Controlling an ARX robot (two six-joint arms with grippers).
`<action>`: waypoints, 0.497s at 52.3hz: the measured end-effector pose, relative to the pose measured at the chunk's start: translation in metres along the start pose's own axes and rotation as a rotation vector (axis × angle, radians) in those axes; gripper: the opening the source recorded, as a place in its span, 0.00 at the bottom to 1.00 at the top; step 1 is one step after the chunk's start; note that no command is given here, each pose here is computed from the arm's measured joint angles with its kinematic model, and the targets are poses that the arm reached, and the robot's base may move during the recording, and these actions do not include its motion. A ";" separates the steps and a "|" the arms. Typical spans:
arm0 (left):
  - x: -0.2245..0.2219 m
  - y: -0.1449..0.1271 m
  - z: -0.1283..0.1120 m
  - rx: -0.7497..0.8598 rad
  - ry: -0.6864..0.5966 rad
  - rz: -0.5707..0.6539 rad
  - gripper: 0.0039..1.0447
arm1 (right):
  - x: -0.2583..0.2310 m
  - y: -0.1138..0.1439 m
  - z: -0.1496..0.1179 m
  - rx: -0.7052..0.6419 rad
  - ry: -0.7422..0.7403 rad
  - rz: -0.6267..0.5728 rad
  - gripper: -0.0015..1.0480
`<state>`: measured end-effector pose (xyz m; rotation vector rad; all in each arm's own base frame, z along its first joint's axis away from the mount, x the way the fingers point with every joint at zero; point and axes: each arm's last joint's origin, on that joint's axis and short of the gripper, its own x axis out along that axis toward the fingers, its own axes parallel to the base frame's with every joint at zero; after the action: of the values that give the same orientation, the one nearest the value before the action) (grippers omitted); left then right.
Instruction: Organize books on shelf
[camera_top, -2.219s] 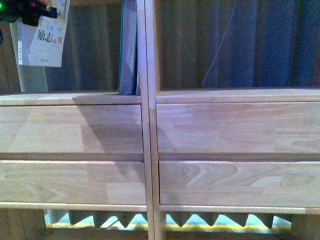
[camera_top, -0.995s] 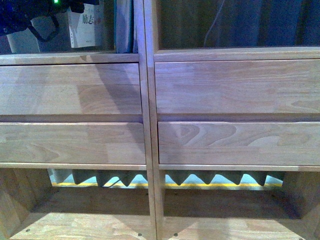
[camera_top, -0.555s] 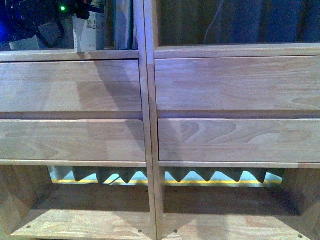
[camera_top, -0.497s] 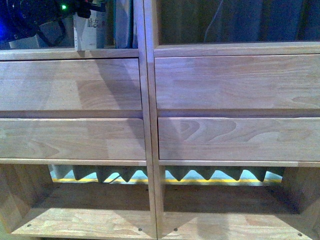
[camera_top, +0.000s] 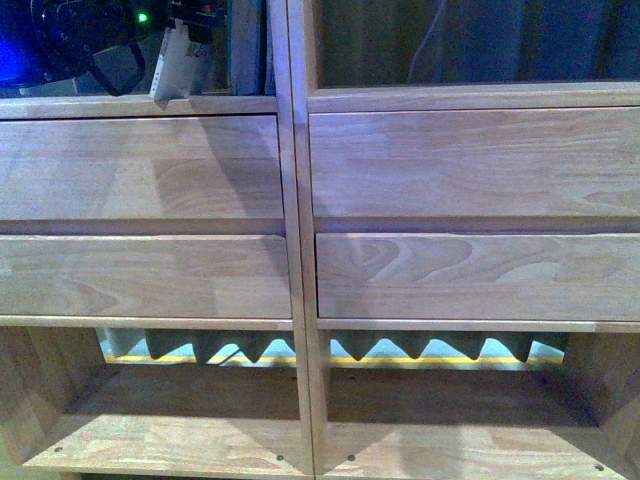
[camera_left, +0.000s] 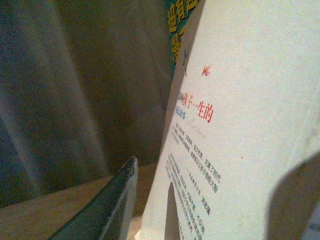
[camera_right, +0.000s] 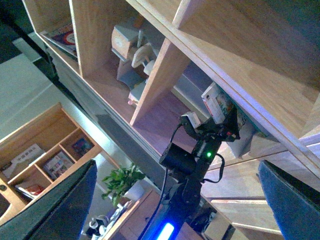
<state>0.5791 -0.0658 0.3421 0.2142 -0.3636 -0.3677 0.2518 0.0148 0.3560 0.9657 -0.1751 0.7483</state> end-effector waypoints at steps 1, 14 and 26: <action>0.000 0.000 0.000 0.000 0.000 0.000 0.73 | 0.000 0.000 0.000 0.000 0.000 0.000 0.93; -0.014 -0.004 0.014 -0.069 -0.040 -0.011 0.94 | 0.000 0.000 0.000 0.000 0.000 0.000 0.93; -0.046 -0.019 0.036 -0.106 -0.028 -0.029 0.94 | 0.000 0.000 0.000 0.000 0.000 0.000 0.93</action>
<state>0.5197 -0.0706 0.3560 0.1109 -0.3676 -0.4174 0.2518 0.0148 0.3558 0.9659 -0.1747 0.7481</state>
